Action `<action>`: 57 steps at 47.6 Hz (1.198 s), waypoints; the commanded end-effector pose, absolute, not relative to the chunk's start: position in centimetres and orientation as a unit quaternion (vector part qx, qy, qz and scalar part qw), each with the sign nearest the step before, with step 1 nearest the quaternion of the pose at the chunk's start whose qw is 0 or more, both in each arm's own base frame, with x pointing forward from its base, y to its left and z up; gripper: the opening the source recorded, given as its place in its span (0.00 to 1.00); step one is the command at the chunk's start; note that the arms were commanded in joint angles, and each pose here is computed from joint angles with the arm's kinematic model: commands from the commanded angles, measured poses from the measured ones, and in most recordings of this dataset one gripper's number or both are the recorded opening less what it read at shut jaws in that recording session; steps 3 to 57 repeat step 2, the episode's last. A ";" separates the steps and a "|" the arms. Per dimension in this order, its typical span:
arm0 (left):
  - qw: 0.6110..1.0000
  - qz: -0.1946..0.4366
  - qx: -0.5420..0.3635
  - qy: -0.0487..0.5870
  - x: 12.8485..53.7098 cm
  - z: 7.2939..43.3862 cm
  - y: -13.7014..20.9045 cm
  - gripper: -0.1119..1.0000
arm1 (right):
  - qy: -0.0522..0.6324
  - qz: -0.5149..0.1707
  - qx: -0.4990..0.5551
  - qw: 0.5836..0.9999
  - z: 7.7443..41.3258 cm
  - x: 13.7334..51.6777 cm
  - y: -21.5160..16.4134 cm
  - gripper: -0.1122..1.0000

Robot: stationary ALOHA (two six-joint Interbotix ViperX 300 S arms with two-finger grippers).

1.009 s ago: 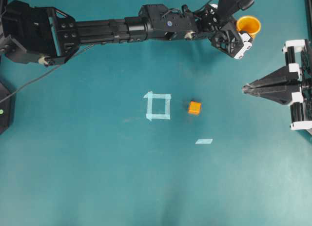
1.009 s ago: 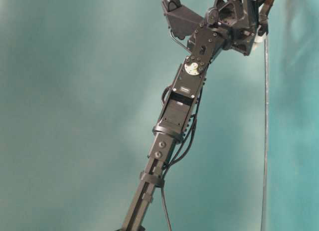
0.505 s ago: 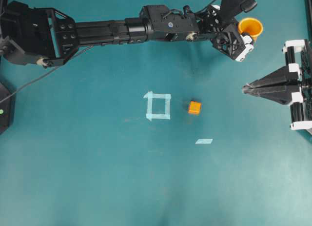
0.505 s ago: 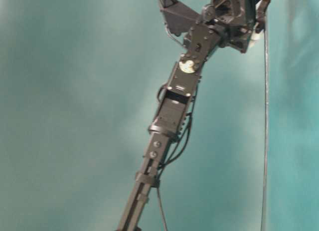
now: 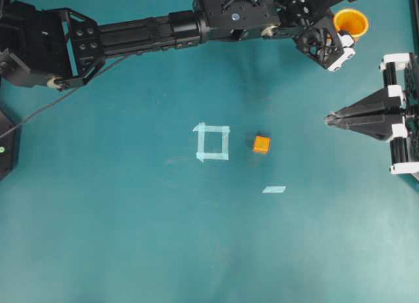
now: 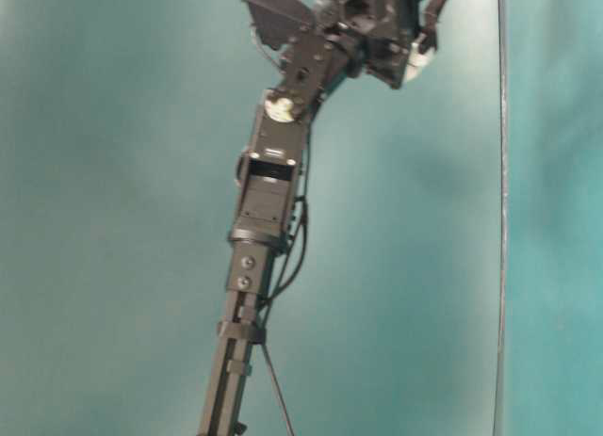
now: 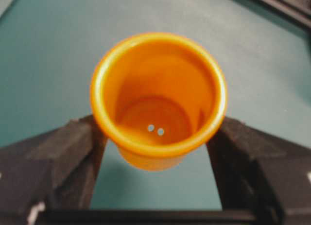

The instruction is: Lift the orange cup with left arm.

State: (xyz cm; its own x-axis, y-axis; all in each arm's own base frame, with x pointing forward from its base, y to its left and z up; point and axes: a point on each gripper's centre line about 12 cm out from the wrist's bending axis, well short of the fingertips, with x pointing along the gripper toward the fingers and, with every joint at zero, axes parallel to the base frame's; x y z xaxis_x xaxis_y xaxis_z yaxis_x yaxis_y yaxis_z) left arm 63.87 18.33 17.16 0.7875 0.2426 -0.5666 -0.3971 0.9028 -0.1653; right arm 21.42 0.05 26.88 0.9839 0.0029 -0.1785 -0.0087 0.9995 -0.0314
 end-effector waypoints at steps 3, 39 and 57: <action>0.952 0.169 -0.122 0.223 63.5 24.8 18.2 0.68 | 0.079 0.004 -0.016 0.997 27.6 21.6 0.1 0.10; 0.952 0.169 -0.122 0.223 63.5 24.8 18.2 0.68 | 0.079 0.004 -0.016 0.997 27.6 21.6 0.1 0.10; 0.952 0.169 -0.122 0.223 63.5 24.8 18.2 0.68 | 0.079 0.004 -0.016 0.997 27.6 21.6 0.1 0.10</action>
